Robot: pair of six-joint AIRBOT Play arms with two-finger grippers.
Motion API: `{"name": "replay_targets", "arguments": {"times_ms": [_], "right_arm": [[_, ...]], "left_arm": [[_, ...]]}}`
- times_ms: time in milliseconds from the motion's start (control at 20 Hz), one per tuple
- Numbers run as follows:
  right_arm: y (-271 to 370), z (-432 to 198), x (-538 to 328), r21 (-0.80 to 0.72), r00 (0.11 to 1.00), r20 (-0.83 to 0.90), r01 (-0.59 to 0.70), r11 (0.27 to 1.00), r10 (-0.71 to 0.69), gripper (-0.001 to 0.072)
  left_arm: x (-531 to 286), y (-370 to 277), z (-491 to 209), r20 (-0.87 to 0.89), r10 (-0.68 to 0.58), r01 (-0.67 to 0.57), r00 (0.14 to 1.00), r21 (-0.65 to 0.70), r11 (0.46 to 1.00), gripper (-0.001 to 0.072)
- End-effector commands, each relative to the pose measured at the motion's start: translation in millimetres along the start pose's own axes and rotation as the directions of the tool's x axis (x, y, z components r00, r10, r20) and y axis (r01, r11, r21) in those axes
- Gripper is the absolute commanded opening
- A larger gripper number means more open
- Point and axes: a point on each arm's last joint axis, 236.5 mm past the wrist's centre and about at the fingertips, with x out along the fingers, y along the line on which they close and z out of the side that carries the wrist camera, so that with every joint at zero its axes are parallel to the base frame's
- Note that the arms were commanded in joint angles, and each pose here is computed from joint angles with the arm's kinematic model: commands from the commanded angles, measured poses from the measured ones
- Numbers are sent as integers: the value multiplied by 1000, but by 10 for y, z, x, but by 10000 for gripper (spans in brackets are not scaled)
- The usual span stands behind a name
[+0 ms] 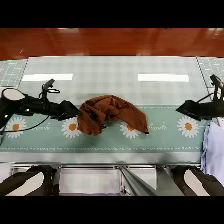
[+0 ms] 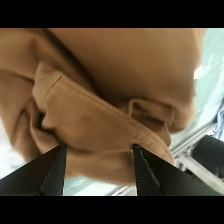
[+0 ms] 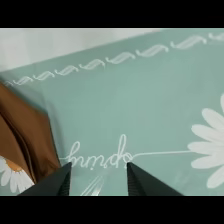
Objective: Fold the shirts.
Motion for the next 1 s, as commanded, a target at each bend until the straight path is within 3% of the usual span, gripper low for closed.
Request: {"name": "replay_targets", "arguments": {"times_ms": [0,100,150,200,400,650,950], "right_arm": [[-107,-103,55,33,1000,-3,-4,999,4,405],[-102,-55,57,36,1000,17,-8,999,7,404],[-103,-47,57,36,1000,20,-7,999,7,404],[-103,-50,57,36,1000,19,-7,999,7,404],[-113,-132,156,42,1000,-7,-21,999,22,404],[200,-474,630,102,959,-185,-197,975,213,403],[540,-586,1329,82,920,-314,-222,972,237,403]], "left_arm": [[270,51,9,-88,-27,24,996,-27,999,509],[465,43,-123,-161,-22,26,987,24,999,507],[513,21,-146,-180,-21,34,983,70,997,385],[510,0,-131,-179,-22,43,984,117,992,29],[332,-115,-64,-175,-46,77,983,176,981,23],[249,-94,-54,-175,-51,82,983,174,981,23],[249,-95,-54,-175,-51,82,983,173,981,23]]}}
